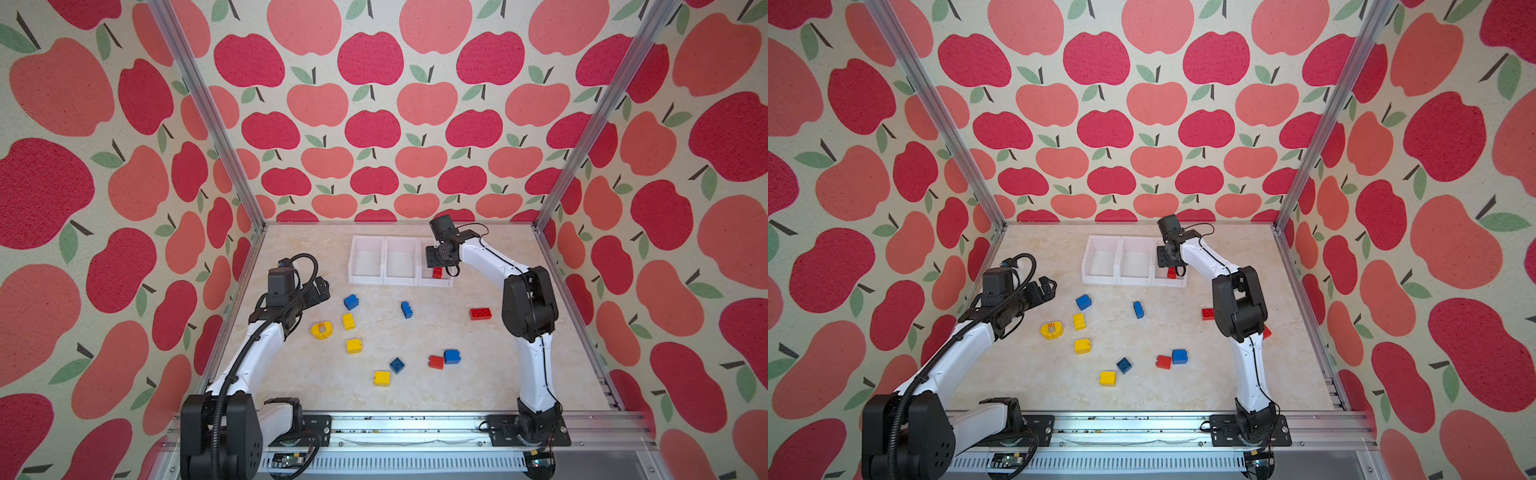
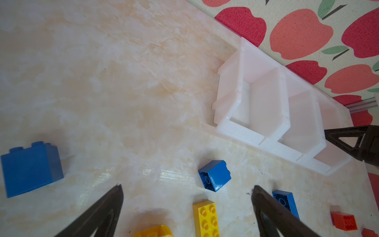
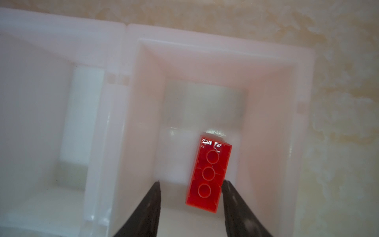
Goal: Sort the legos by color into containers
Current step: 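Carry the red brick into the bin compartment nearest the right gripper and release, then lower the left gripper onto a tall blue brick while the right gripper withdraws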
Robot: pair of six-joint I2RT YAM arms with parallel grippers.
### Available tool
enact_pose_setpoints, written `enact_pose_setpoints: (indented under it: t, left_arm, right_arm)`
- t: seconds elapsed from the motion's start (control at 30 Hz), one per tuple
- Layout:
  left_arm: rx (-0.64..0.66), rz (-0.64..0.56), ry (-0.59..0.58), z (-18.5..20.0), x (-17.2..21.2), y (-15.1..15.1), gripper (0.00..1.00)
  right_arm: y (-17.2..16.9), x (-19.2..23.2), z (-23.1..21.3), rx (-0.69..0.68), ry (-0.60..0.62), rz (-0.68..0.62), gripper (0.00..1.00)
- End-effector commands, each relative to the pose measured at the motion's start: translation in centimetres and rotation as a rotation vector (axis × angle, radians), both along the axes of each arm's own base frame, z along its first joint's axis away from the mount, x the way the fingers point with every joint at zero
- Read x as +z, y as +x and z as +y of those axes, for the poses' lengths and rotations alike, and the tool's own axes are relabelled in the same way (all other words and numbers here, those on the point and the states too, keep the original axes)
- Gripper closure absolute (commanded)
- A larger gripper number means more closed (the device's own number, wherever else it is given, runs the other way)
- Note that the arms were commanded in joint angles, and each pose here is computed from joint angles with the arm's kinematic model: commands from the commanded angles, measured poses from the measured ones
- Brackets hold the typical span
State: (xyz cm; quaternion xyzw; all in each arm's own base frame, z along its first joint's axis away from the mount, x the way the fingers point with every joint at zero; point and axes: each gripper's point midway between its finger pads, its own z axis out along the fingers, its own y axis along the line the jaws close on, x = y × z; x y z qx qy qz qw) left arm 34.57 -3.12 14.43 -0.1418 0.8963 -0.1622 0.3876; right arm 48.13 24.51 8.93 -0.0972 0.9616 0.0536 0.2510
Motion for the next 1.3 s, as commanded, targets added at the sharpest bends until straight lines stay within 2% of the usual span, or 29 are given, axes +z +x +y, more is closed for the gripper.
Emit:
enact_pose_setpoints:
  t: [0.0, 0.23, 0.47, 0.67, 0.8, 0.93, 1.27]
  left_arm:
    - [0.03, 0.015, 0.014, 0.7, 0.8, 0.1, 0.0]
    - [0.118, 0.097, 0.027, 2.8, 0.4, -0.5, 0.0]
    - [0.206, 0.197, 0.036, 5.7, -0.2, -1.1, 0.01]
    - [0.258, 0.328, 0.138, 8.8, -1.3, -2.4, 0.0]
    - [0.321, 0.403, 0.179, 11.5, -2.1, -3.6, 0.03]
    - [0.358, 0.427, 0.158, 13.1, -2.7, -4.1, 0.07]
    - [0.324, 0.476, 0.08, 13.4, -5.0, -2.0, 0.15]
  right_arm:
    - [-0.2, 1.2, -0.1, -0.002, 0.021, 0.004, 0.48]
    - [-1.9, 3.5, -0.1, 0.005, 0.06, -0.014, 0.38]
    - [-5.4, 5.4, 0.2, 0.038, 0.096, -0.018, 0.26]
    - [-8.4, 7.0, -0.1, 0.062, 0.128, -0.028, 0.16]
    - [-9.9, 7.7, -0.4, 0.083, 0.152, -0.02, 0.13]
    - [-10.9, 8.0, -0.4, 0.104, 0.164, 0.001, 0.11]
    - [-11.8, 8.8, -0.6, 0.115, 0.172, 0.009, 0.08]
